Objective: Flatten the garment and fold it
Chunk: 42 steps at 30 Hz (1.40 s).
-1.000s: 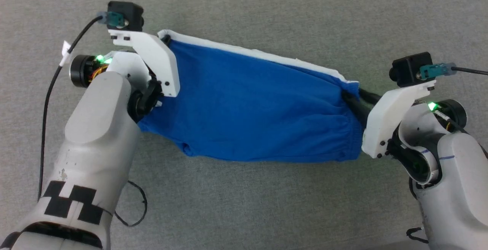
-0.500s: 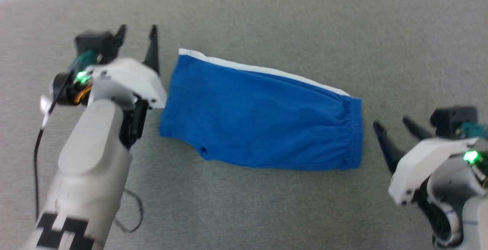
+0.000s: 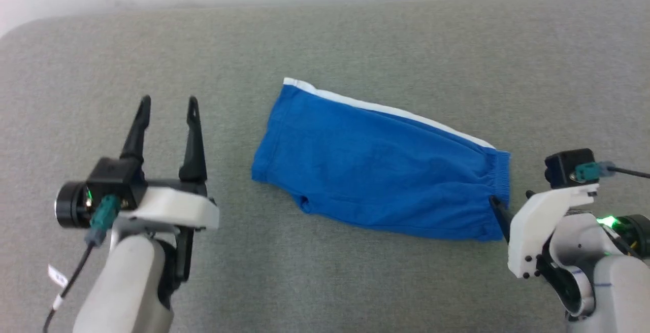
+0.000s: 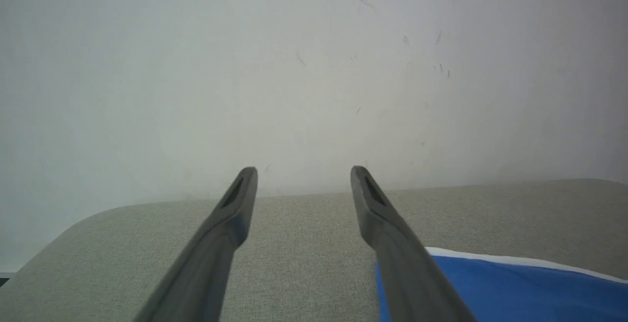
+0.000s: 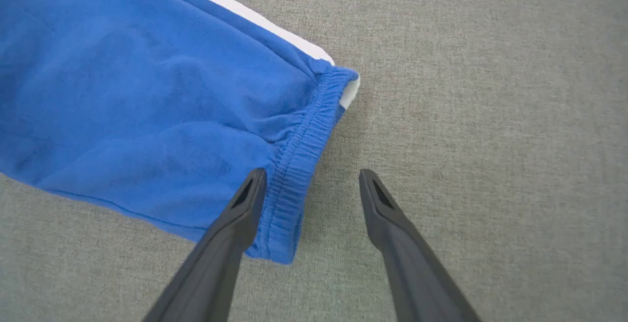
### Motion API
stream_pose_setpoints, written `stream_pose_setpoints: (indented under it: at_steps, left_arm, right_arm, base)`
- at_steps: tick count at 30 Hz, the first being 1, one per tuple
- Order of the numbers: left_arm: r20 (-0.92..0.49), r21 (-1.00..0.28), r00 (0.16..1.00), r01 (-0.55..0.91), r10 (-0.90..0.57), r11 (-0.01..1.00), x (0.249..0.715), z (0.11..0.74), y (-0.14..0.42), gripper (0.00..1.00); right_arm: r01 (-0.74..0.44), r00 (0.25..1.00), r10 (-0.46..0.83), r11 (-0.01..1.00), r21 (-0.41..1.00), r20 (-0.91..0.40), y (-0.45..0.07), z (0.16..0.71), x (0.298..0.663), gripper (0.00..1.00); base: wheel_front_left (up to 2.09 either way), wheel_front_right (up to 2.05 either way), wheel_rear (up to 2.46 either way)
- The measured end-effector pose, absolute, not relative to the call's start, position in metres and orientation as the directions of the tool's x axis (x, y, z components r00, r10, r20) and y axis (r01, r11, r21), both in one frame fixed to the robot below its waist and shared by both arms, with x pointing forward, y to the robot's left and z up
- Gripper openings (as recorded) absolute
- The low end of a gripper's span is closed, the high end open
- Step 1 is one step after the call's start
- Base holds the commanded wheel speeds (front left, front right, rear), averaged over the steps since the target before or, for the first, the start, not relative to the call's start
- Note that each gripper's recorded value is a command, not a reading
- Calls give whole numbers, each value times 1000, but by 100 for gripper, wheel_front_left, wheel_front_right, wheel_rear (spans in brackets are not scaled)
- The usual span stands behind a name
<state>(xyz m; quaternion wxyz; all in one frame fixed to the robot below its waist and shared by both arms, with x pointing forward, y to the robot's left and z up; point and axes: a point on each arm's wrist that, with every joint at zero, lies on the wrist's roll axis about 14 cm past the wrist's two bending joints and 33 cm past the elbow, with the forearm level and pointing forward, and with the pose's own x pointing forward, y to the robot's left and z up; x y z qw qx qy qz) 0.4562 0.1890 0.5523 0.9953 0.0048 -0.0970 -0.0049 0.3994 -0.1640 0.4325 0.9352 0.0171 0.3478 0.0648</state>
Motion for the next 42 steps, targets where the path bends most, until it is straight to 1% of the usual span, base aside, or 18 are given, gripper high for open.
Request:
stream_pose_setpoints:
  at_steps: [4, 9, 14, 15, 17, 21, 24, 25, 26, 29, 34, 37, 41, 42]
  left_arm:
    - [172, 4, 985, -13, 12, 1000, 444, 544, 196, 100]
    - [154, 2, 988, -23, 23, 1000, 437, 538, 201, 100]
    - [114, 2, 993, -25, 25, 1000, 432, 527, 205, 100]
    - [100, 0, 995, -19, 19, 1000, 432, 524, 203, 100]
    - [52, -9, 999, -1, 2, 1000, 432, 514, 200, 100]
    - [-86, -56, 996, 23, -28, 998, 434, 491, 190, 100]
    - [-217, -100, 974, 44, -65, 994, 441, 476, 175, 100]
    - [-259, -139, 962, 46, -81, 989, 445, 473, 168, 100]
    - [-326, -154, 939, 60, -109, 986, 447, 466, 159, 100]
    - [-459, -154, 873, 105, -165, 983, 452, 453, 141, 100]
    - [-671, -73, 726, 138, -151, 988, 450, 421, 138, 100]
    - [-729, -54, 670, 148, -140, 987, 447, 406, 139, 100]
    - [-765, -56, 627, 163, -147, 985, 444, 390, 135, 100]
    - [-772, -62, 616, 169, -154, 984, 444, 387, 133, 70]
  right_arm:
    - [-119, 709, 133, 991, 68, -693, -160, 413, 407, 100]
    - [-131, 621, 141, 989, 75, -771, -153, 380, 398, 100]
    - [-163, 596, 155, 984, 71, -788, -145, 370, 398, 100]
    - [-165, 592, 157, 984, 72, -790, -144, 369, 399, 45]
    - [-170, 593, 161, 983, 72, -789, -143, 369, 400, 0]
    - [-180, 591, 184, 979, 94, -785, -135, 370, 400, 0]
    - [-178, 598, 192, 978, 104, -778, -134, 372, 401, 0]
    - [-179, 599, 192, 978, 104, -777, -134, 372, 401, 0]
    - [-180, 600, 193, 978, 103, -777, -134, 372, 401, 0]
    - [-180, 607, 197, 978, 109, -770, -134, 374, 401, 0]
    - [-179, 612, 204, 977, 117, -764, -133, 374, 401, 0]
    - [-172, 614, 202, 978, 120, -763, -135, 374, 402, 0]
    - [-157, 617, 195, 980, 123, -762, -139, 372, 401, 0]
    - [-154, 617, 193, 980, 124, -763, -140, 371, 401, 0]
  base:
    - [0, 0, 0]
    - [0, 0, 0]
    - [0, 0, 0]
    - [0, 0, 0]
    - [0, 0, 0]
    - [0, 0, 0]
    - [0, 0, 0]
    - [0, 0, 0]
    - [0, 0, 0]
    - [0, 0, 0]
    - [0, 0, 0]
    - [0, 0, 0]
    - [0, 0, 0]
    - [0, 0, 0]
